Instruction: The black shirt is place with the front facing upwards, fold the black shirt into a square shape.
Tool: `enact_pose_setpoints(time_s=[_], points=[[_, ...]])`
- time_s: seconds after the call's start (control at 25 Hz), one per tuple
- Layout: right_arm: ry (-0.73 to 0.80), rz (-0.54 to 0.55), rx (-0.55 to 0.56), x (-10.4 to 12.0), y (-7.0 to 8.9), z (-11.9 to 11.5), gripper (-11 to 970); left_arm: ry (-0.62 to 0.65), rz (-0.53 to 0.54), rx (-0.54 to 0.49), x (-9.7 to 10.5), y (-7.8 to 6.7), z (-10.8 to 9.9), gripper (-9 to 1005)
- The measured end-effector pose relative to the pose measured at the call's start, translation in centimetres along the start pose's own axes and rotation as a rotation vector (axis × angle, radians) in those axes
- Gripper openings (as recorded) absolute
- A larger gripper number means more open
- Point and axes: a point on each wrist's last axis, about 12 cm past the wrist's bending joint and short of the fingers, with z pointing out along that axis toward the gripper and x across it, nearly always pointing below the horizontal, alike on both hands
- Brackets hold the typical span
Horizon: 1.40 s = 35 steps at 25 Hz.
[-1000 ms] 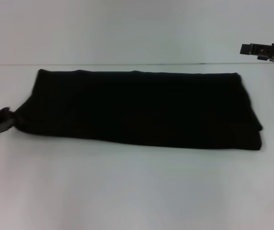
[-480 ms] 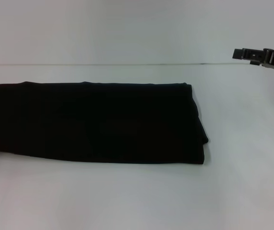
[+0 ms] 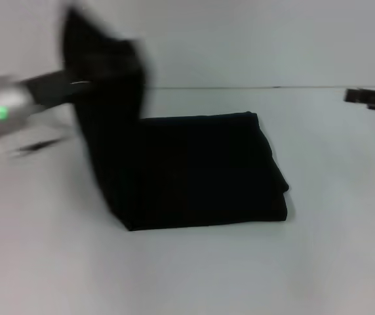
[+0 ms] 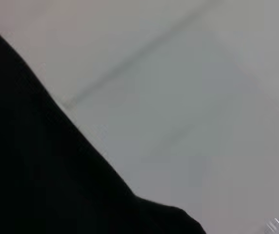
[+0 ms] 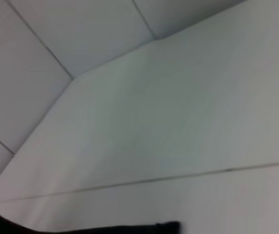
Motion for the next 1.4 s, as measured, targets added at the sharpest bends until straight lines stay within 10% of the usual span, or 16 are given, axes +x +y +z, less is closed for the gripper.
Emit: enact_pose_setpoints(time_s=[0.24, 0.44, 0.68, 0.96, 1.2, 1.4], points=[[-0.016, 0.008, 0.026, 0.6, -2.3, -3.8, 826, 0.09, -0.008, 0.081, 5.3, -1.3, 11.6, 31], [-0.024, -0.01, 0.046, 1.2, -3.5, -5.7, 826, -0.007, -0.089, -0.072, 11.6, 0.2, 14.5, 31], [-0.007, -0.034, 0.061, 1.7, -3.8, -5.9, 826, -0.065, -0.092, -0.022, 15.1, -0.5, 13.7, 32], [0.004, -0.034, 0.069, 1.5, -3.7, -5.2, 826, -0.061, -0.065, 0.143, 15.6, -1.6, 11.9, 321], [0.087, 0.015, 0.059, 1.1, -2.8, -4.1, 826, -0.149, -0.01, 0.401, 12.7, -2.5, 7.5, 677], [0.302, 0.041, 0.024, 0.2, -0.7, -1.4, 826, -0.148, 0.186, 0.466, 9.8, -2.2, 3.4, 779]])
